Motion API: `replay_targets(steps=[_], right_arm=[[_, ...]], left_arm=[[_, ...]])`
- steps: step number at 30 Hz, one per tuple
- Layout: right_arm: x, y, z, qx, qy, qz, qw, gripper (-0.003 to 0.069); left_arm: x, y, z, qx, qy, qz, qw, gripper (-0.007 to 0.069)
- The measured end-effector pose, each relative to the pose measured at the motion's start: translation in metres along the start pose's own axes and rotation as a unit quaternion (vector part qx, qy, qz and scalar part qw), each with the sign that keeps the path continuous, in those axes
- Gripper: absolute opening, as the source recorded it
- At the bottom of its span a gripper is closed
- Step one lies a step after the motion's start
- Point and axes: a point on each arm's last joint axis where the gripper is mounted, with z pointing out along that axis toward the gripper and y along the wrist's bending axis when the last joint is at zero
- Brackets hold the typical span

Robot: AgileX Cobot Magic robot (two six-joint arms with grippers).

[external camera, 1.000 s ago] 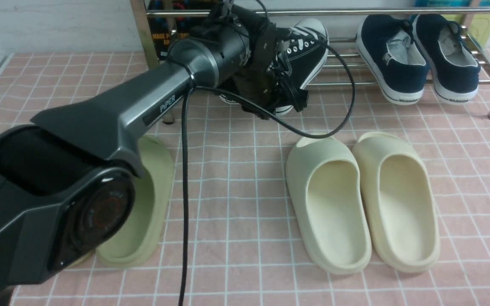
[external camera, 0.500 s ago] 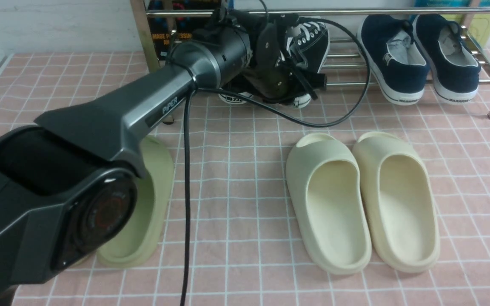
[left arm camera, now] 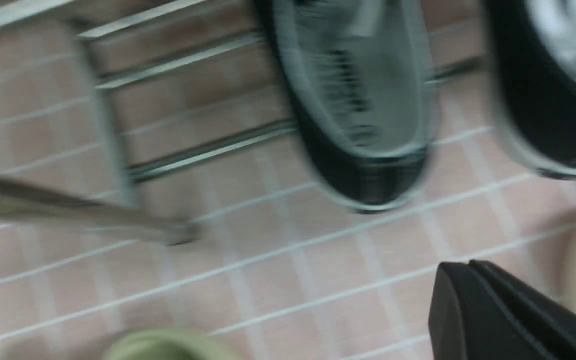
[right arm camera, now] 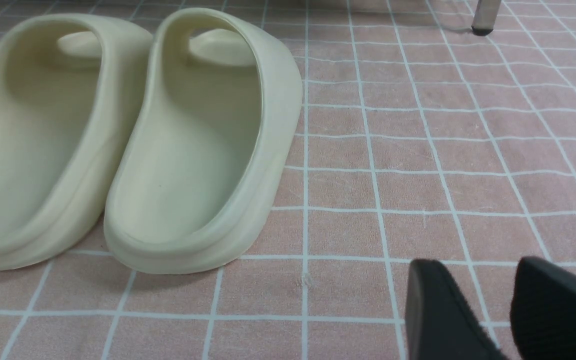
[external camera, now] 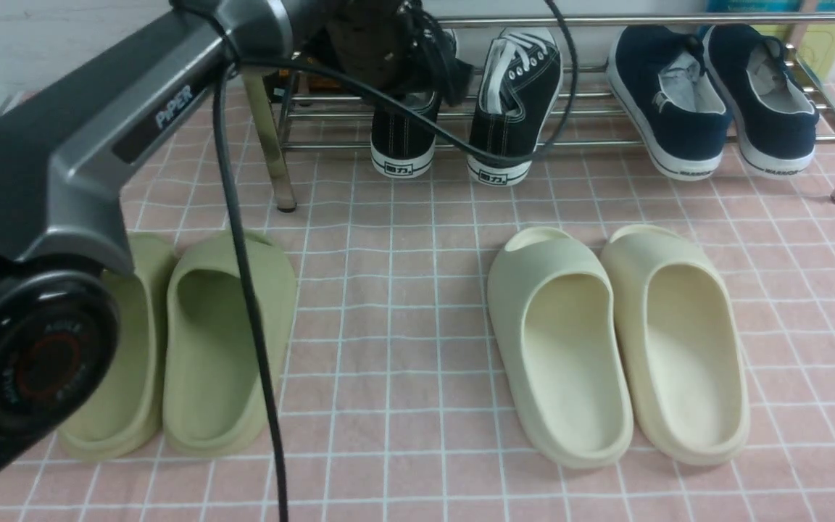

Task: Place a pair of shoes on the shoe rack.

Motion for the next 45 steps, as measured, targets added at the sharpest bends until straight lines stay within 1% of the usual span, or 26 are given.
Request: replay_targets(steps=[1, 4, 7, 8, 11, 18, 22, 24, 27, 29, 31, 32, 33, 34, 35, 36, 37, 38, 39, 40, 41, 43, 45], right_arm=[[0.0, 0.0, 0.0, 0.0, 0.0, 0.0, 1.0, 0.024], [0.0, 0.0, 0.0, 0.0, 0.0, 0.0, 1.0, 0.024], [0.0, 0.0, 0.0, 0.0, 0.0, 0.0, 1.0, 0.024], [0.0, 0.0, 0.0, 0.0, 0.0, 0.0, 1.0, 0.024], [0.0, 0.0, 0.0, 0.0, 0.0, 0.0, 1.0, 0.024], [0.0, 0.0, 0.0, 0.0, 0.0, 0.0, 1.0, 0.024], [0.0, 0.0, 0.0, 0.0, 0.0, 0.0, 1.0, 0.024], [0.0, 0.0, 0.0, 0.0, 0.0, 0.0, 1.0, 0.024], [0.0, 0.0, 0.0, 0.0, 0.0, 0.0, 1.0, 0.024], [0.0, 0.0, 0.0, 0.0, 0.0, 0.0, 1.0, 0.024], [0.0, 0.0, 0.0, 0.0, 0.0, 0.0, 1.0, 0.024], [0.0, 0.0, 0.0, 0.0, 0.0, 0.0, 1.0, 0.024], [0.0, 0.0, 0.0, 0.0, 0.0, 0.0, 1.0, 0.024], [0.0, 0.0, 0.0, 0.0, 0.0, 0.0, 1.0, 0.024], [0.0, 0.0, 0.0, 0.0, 0.0, 0.0, 1.0, 0.024], [0.0, 0.0, 0.0, 0.0, 0.0, 0.0, 1.0, 0.024], [0.0, 0.0, 0.0, 0.0, 0.0, 0.0, 1.0, 0.024], [0.0, 0.0, 0.0, 0.0, 0.0, 0.0, 1.0, 0.024], [0.0, 0.0, 0.0, 0.0, 0.0, 0.0, 1.0, 0.024], [0.0, 0.0, 0.0, 0.0, 0.0, 0.0, 1.0, 0.024], [0.0, 0.0, 0.0, 0.0, 0.0, 0.0, 1.0, 0.024], [0.0, 0.0, 0.0, 0.0, 0.0, 0.0, 1.0, 0.024], [0.0, 0.0, 0.0, 0.0, 0.0, 0.0, 1.0, 0.024]], left_arm=[[0.002, 0.009, 0.006, -0.02, 0.013, -0.009, 1.0, 0.0022], [0.009, 0.019, 0.03, -0.042, 0.037, -0.022, 0.998, 0.0022], [0.017, 0.023, 0.059, -0.047, 0.048, -0.031, 0.997, 0.0022], [0.02, 0.022, 0.071, -0.045, 0.049, -0.032, 0.997, 0.0022], [0.025, 0.016, 0.088, -0.033, 0.053, -0.035, 0.997, 0.0022], [0.025, 0.002, 0.094, 0.002, 0.039, -0.048, 0.998, 0.0022], [0.027, 0.001, 0.093, 0.007, 0.053, -0.054, 0.997, 0.0022], [0.03, 0.004, 0.083, 0.0, 0.081, -0.053, 0.995, 0.0022], [0.022, 0.016, 0.047, -0.012, 0.088, -0.025, 0.996, 0.0022], [0.011, 0.028, 0.005, -0.016, 0.068, -0.01, 0.998, 0.0022], [0.001, 0.043, -0.048, -0.021, 0.033, 0.004, 0.999, 0.0022], [0.001, 0.043, -0.048, -0.021, 0.033, 0.006, 0.999, 0.0022], [-0.005, 0.057, -0.095, -0.026, -0.007, 0.007, 1.0, 0.0022], [-0.006, 0.061, -0.108, -0.029, -0.018, 0.008, 0.999, 0.0022], [-0.006, 0.077, -0.162, -0.037, -0.072, 0.0, 0.997, 0.0022], [-0.003, 0.087, -0.192, -0.046, -0.1, -0.005, 0.994, 0.0022], [0.003, 0.096, -0.22, -0.053, -0.125, -0.011, 0.991, 0.0022], [0.005, 0.098, -0.225, -0.052, -0.129, -0.013, 0.99, 0.0022], [0.022, 0.11, -0.26, -0.061, -0.152, -0.019, 0.986, 0.0023], [0.026, 0.113, -0.271, -0.061, -0.161, -0.022, 0.985, 0.0023], [0.051, 0.122, -0.299, -0.063, -0.173, -0.027, 0.983, 0.0023], [0.087, 0.13, -0.322, -0.062, -0.189, -0.035, 0.979, 0.0025], [0.12, 0.134, -0.329, -0.065, -0.207, -0.037, 0.975, 0.0028]])
